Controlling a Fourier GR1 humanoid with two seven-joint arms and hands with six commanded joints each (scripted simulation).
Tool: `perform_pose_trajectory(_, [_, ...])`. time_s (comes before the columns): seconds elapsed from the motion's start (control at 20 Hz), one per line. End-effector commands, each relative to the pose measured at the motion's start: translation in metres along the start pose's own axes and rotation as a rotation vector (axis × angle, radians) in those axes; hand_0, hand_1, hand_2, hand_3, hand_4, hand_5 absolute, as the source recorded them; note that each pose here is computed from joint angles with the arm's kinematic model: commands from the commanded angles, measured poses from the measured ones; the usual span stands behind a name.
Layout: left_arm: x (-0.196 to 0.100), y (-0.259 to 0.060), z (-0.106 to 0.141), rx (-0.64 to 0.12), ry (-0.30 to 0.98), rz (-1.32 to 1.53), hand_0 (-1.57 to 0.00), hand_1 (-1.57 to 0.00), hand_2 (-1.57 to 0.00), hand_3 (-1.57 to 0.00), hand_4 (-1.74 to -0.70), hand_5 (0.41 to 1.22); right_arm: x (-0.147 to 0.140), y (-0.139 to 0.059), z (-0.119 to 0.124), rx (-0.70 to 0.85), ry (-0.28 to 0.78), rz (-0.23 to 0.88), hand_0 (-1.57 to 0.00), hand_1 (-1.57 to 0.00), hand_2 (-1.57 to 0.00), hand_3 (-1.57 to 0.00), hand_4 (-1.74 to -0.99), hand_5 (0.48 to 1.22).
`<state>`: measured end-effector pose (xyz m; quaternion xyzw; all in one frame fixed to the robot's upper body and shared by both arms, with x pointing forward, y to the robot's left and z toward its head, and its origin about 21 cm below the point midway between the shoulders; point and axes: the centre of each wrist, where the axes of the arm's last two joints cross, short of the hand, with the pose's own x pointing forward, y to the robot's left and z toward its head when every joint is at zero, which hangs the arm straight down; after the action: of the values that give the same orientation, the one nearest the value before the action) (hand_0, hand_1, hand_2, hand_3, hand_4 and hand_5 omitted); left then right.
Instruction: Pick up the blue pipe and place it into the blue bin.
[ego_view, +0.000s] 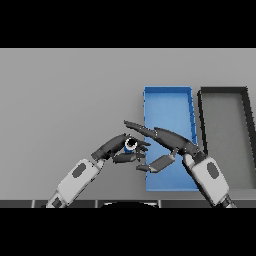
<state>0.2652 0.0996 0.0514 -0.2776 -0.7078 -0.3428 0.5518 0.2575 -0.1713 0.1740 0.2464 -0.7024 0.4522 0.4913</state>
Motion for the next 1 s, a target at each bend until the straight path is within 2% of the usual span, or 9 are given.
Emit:
perform_pose_trajectory(0.0, [-0.001,0.001,0.001,0.002,-0.005,0.001,-1.57,-1.57,-1.57,-1.48,-1.73,1.221,0.002,-0.001,-0.006,0.018,-0.012,-0.006,0.0,0.0,0.0,0.0,-1.251,0.535])
perform_pose_trajectory(0.35, [-0.001,0.003,0.003,-0.019,0.014,0.021,-1.57,-1.57,-1.57,-1.5,-1.73,1.221,-0.004,0.003,-0.045,0.079,0.028,-0.022,0.0,0.0,-0.02,0.0,-1.225,0.511])
perform_pose_trajectory(0.5, [-0.002,0.004,0.001,-0.042,0.021,0.047,-1.57,-1.57,-1.57,-1.4,-1.72,1.221,-0.003,-0.003,-0.056,0.127,0.023,-0.012,-0.05,-0.08,-0.11,-0.04,-1.268,0.519])
perform_pose_trajectory(0.55, [-0.002,0.005,0.001,-0.042,-0.009,0.014,-1.5,-1.39,-1.37,-1.15,-1.63,1.221,-0.004,-0.002,-0.06,0.139,0.026,-0.007,-0.14,-0.17,-0.19,-0.11,-1.308,0.523])
perform_pose_trajectory(0.65, [0.003,0.004,-0.004,-0.049,0.092,-0.111,-0.99,-0.9,-0.87,-0.74,-1.59,1.221,-0.002,0.001,-0.069,0.162,0.026,-0.011,-0.48,-0.5,-0.5,-0.37,-1.39,0.538])
perform_pose_trajectory(0.7, [0.004,0.002,-0.001,-0.034,0.072,-0.125,-0.88,-0.83,-0.8,-0.67,-1.61,1.221,-0.001,-0.001,-0.069,0.176,0.01,-0.009,-0.7,-0.71,-0.71,-0.56,-1.453,0.551])
perform_pose_trajectory(0.8, [0.005,0.0,-0.001,-0.011,0.031,-0.09,-1.03,-1.01,-0.99,-0.62,-1.66,1.192,-0.005,0.003,-0.072,0.202,0.013,-0.056,-1.01,-1.02,-1.02,-0.83,-1.541,0.604])
perform_pose_trajectory(0.9, [0.006,-0.001,-0.001,-0.002,-0.019,-0.014,-1.22,-1.21,-1.2,-0.52,-1.69,1.203,-0.003,0.005,-0.075,0.192,0.015,-0.09,-1.21,-1.22,-1.22,-1.1,-1.492,0.706])
perform_pose_trajectory(0.95, [0.005,0.0,-0.001,0.002,-0.021,0.009,-1.29,-1.28,-1.27,-0.53,-1.7,1.206,-0.005,0.008,-0.074,0.181,-0.005,-0.099,-1.28,-1.29,-1.29,-1.19,-1.475,0.809])
